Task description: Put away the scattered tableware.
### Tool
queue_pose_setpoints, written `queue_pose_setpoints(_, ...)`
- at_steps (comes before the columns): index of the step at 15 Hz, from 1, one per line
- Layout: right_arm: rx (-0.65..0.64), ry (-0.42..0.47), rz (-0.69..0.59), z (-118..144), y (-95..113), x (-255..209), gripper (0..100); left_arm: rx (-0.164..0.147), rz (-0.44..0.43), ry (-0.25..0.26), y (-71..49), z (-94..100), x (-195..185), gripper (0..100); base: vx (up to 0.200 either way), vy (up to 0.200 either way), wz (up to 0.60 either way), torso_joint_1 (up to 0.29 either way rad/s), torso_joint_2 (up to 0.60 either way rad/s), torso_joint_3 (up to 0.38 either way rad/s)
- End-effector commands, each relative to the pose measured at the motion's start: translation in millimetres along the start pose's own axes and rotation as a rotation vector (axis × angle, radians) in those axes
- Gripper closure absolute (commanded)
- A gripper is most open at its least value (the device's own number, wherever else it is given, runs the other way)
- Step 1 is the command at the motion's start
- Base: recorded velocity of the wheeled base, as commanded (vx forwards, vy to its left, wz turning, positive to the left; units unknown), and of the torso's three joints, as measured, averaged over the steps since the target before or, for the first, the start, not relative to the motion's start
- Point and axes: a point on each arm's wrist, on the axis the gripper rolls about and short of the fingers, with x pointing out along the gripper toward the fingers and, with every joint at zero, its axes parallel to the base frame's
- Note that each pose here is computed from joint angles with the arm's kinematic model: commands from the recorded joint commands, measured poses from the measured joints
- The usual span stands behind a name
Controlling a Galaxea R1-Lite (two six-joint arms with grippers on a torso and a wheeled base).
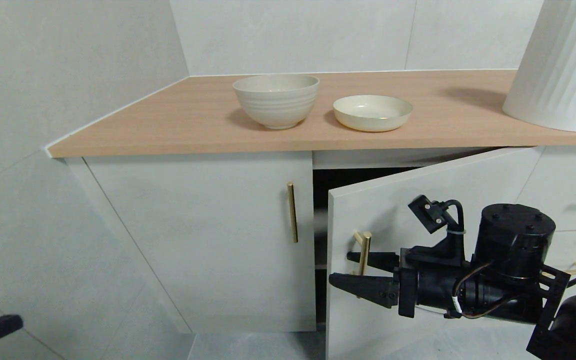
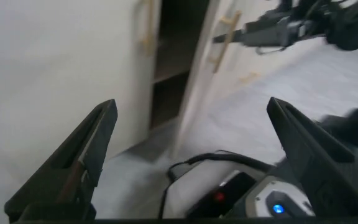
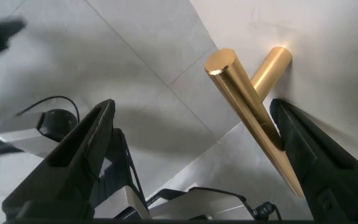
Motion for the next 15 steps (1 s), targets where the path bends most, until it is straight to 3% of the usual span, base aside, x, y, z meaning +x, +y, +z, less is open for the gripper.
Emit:
queue_pose_setpoints(1, 0.003, 0.004, -0.001, -1, 0, 0, 0, -0.077, -0.144, 0.156, 38.5, 19.1, 79, 0, 0.000, 0.000, 0.00, 0.000, 0.00, 0.000)
queue_pose_setpoints(2, 0.003, 0.004, -0.001, -1, 0, 0, 0, -0.095, -0.156, 0.175, 44.5, 16.3, 93, 0, 0.000, 0.000, 0.00, 0.000, 0.00, 0.000)
queue_pose_setpoints(4, 0.006, 0.008, -0.002, -2, -2, 1, 0, -0.144, -0.200, 0.260, 52.3, 0.8, 124, 0, 0.000, 0.000, 0.00, 0.000, 0.00, 0.000)
queue_pose_setpoints(6, 0.007, 0.010, -0.002, -2, -2, 1, 0, -0.168, -0.207, 0.303, 62.5, -14.7, 148, 0, 0.000, 0.000, 0.00, 0.000, 0.00, 0.000)
queue_pose_setpoints(7, 0.007, 0.010, -0.002, -2, -2, 1, 0, -0.170, -0.212, 0.305, 63.6, -18.5, 153, 0, 0.000, 0.000, 0.00, 0.000, 0.00, 0.000)
queue_pose_setpoints(10, 0.007, 0.010, -0.001, -2, -1, 1, 0, -0.227, -0.242, 0.324, 57.7, -25.1, 160, 0, 0.000, 0.000, 0.00, 0.000, 0.00, 0.000)
queue_pose_setpoints(13, 0.008, 0.011, -0.001, -3, -1, 1, 0, -0.228, -0.251, 0.325, 55.4, -24.9, 161, 0, 0.000, 0.000, 0.00, 0.000, 0.00, 0.000)
queue_pose_setpoints(14, 0.010, 0.015, -0.003, -3, -3, 2, 0, -0.228, -0.253, 0.324, 55.7, -24.1, 162, 100, 0.000, 0.000, 0.00, 0.000, 0.00, 0.000)
queue_pose_setpoints(15, 0.008, 0.013, -0.002, -3, -2, 2, 0, -0.228, -0.253, 0.323, 56.7, -23.1, 165, 100, 0.000, 0.000, 0.00, 0.000, 0.00, 0.000)
